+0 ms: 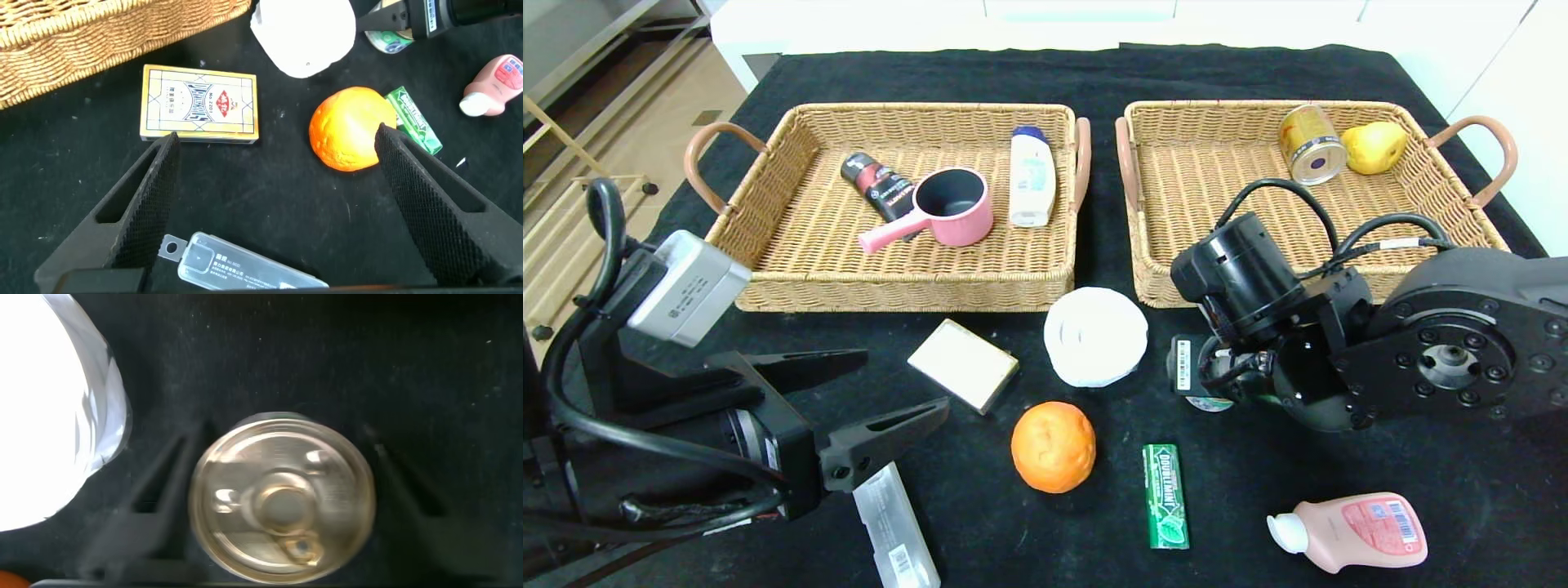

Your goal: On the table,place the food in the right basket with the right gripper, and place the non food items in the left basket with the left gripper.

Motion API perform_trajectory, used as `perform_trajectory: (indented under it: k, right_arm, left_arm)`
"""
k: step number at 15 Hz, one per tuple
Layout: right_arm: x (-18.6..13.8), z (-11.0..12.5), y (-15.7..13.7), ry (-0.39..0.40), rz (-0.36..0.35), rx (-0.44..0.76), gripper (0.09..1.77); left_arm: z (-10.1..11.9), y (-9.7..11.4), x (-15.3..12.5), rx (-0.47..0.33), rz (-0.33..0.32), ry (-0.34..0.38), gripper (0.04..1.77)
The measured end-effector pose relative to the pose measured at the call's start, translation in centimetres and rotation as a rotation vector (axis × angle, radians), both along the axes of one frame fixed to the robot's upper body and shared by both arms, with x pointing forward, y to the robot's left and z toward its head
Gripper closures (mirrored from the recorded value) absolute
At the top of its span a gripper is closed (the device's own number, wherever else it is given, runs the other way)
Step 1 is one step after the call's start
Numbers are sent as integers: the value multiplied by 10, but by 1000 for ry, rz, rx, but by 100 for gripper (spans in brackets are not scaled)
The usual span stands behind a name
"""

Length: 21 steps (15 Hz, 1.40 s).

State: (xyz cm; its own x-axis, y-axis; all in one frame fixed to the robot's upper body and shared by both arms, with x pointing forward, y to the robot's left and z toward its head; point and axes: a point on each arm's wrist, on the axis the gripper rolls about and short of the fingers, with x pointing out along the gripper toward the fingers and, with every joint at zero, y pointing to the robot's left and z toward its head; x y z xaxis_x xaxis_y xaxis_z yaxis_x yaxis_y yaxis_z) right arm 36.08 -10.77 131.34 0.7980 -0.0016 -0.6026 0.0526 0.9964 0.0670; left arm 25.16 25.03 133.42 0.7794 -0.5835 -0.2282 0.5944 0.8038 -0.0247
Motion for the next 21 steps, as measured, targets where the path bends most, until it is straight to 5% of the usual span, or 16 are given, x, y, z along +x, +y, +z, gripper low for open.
perform_trajectory:
  k: [13, 21]
  right_arm:
    - [3, -10, 3, 21, -15, 0, 64]
    - [-24, 21, -6, -27, 32, 38, 65]
  left_arm:
    - [0, 0, 0, 3, -2, -1, 9]
    - [-2, 0, 0, 7, -2, 3, 9]
